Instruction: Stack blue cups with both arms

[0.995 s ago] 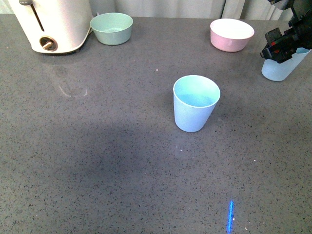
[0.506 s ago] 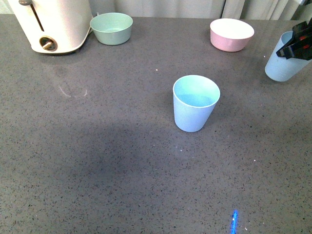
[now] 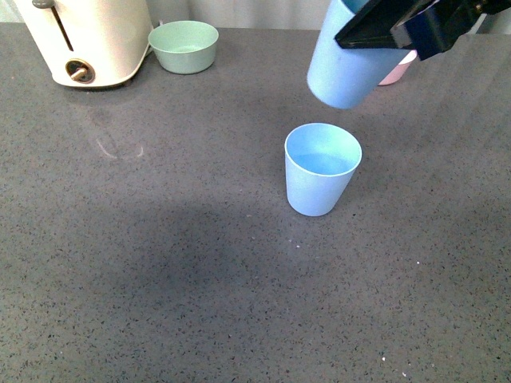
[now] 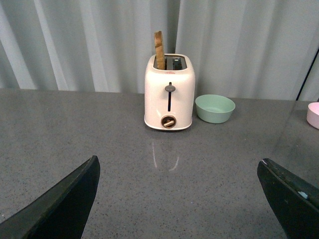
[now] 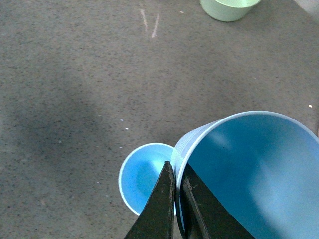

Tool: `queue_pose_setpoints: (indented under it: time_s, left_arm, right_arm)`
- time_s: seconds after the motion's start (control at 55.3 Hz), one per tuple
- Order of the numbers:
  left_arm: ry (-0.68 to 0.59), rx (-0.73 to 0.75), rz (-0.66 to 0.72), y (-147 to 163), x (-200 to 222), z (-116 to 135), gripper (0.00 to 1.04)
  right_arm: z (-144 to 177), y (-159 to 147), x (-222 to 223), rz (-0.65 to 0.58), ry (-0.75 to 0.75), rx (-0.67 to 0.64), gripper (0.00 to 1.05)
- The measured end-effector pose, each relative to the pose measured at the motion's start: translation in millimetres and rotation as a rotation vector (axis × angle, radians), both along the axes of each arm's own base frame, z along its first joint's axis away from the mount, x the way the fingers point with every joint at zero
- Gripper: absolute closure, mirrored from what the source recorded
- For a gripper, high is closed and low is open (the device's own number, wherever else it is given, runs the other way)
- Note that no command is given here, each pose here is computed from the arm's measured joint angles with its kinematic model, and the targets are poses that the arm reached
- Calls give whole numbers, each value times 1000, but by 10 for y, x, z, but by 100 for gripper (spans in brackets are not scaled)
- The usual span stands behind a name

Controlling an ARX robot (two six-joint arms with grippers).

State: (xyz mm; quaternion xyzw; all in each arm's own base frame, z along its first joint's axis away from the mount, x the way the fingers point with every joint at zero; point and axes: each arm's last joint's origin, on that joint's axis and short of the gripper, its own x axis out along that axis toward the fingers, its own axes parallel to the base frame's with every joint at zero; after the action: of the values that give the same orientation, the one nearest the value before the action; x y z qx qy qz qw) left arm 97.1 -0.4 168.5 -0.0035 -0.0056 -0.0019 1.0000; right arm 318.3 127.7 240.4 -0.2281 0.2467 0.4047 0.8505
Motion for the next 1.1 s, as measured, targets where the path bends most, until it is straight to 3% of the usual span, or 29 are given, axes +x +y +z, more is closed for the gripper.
queue_pose_setpoints:
  time_s: [0.217, 0.778, 1.103]
  left_arm:
    - [0, 0, 0, 0, 0, 0, 9]
    - [0, 0, 0, 0, 0, 0, 9]
    - [0, 0, 0, 0, 0, 0, 9]
  right_arm:
    - [-85, 246, -118, 58, 29, -16, 103]
    - [-402, 291, -51, 11, 120, -76, 103]
    - [-337, 257, -64, -14, 112, -41, 58]
